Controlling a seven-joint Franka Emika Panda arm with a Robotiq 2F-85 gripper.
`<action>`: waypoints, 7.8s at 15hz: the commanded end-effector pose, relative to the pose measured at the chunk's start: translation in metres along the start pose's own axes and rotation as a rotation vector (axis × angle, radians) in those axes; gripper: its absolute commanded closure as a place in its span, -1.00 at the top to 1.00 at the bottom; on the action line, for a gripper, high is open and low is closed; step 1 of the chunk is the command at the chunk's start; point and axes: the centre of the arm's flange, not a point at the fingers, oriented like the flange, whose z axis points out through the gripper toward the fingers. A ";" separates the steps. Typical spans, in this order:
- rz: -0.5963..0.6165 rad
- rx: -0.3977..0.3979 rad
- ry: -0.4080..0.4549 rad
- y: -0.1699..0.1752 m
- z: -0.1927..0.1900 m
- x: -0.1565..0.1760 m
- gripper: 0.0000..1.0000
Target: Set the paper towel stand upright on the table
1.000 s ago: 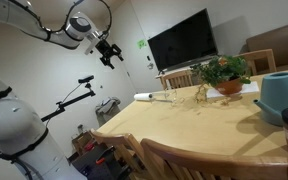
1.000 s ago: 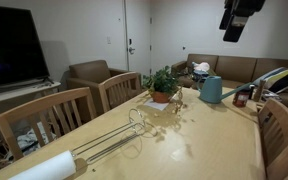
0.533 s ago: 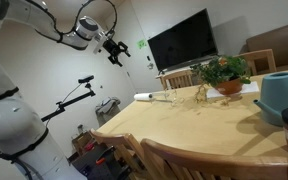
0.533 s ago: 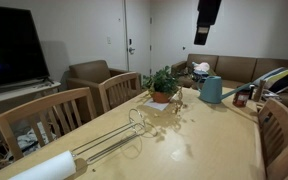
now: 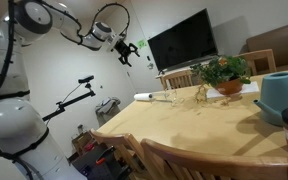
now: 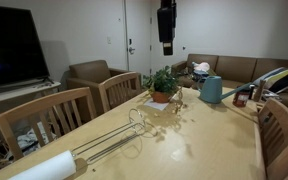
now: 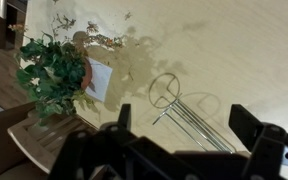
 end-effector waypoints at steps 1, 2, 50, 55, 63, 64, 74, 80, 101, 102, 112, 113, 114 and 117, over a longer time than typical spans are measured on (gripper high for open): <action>-0.087 0.002 -0.055 0.012 -0.003 0.044 1.00; -0.047 0.007 -0.023 0.001 0.007 0.014 1.00; -0.815 0.208 0.134 -0.124 0.211 0.197 1.00; -0.877 0.173 0.125 -0.119 0.214 0.208 1.00; -0.913 0.164 0.113 -0.125 0.220 0.172 1.00; -0.913 0.164 0.113 -0.126 0.220 0.172 1.00; -1.089 0.176 0.206 -0.123 0.248 0.181 1.00; -1.101 0.179 0.190 -0.105 0.270 0.175 1.00; -1.147 0.187 0.193 -0.088 0.286 0.180 1.00; -1.142 0.187 0.197 -0.087 0.287 0.182 1.00; -1.131 0.211 0.189 -0.086 0.302 0.185 1.00; -1.134 0.216 0.186 -0.087 0.304 0.186 1.00; -1.135 0.215 0.185 -0.087 0.306 0.186 1.00; -1.134 0.220 0.180 -0.088 0.309 0.185 1.00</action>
